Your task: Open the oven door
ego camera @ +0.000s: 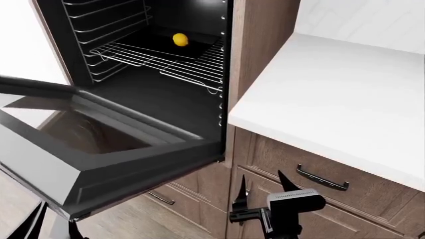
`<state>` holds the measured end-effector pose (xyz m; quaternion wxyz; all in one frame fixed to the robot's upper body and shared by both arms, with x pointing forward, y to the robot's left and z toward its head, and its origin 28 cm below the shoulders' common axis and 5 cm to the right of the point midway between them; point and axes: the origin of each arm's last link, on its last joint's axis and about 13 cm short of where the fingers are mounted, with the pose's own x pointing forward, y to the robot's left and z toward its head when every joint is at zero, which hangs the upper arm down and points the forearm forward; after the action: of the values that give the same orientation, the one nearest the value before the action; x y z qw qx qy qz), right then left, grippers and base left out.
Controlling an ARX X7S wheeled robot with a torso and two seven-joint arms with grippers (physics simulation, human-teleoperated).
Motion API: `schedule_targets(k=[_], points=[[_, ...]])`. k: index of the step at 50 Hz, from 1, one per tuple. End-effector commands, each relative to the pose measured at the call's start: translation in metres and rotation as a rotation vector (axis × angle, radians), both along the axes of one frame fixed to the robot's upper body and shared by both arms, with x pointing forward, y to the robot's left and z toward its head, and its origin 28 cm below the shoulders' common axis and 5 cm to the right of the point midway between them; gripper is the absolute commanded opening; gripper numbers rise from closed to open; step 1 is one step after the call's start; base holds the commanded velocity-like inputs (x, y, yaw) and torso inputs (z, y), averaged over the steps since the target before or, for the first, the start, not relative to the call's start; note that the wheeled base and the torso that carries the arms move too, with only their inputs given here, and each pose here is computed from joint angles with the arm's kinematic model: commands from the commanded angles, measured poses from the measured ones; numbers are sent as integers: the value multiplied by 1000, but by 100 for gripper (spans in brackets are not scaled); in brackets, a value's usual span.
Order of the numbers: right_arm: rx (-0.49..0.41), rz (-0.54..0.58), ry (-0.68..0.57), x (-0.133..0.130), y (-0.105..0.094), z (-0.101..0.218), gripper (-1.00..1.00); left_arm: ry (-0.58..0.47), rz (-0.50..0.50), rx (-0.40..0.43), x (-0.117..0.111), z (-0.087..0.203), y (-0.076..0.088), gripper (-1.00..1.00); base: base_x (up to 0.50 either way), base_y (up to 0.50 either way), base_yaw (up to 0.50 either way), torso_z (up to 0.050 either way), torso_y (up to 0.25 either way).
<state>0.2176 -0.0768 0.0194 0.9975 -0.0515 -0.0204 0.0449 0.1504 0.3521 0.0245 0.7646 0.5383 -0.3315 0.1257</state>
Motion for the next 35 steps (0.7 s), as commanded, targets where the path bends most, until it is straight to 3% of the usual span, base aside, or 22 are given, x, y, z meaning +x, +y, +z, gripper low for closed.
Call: schedule_targets(k=[1, 35], points=[[-2, 0, 2, 0, 0, 0, 100, -179, 141, -6, 19, 6, 29, -100, 0, 0, 0, 0, 0], [-11, 8, 0, -2, 2, -2, 100, -152, 179, 3, 5, -41, 35, -100, -2, 3, 5, 0, 0]])
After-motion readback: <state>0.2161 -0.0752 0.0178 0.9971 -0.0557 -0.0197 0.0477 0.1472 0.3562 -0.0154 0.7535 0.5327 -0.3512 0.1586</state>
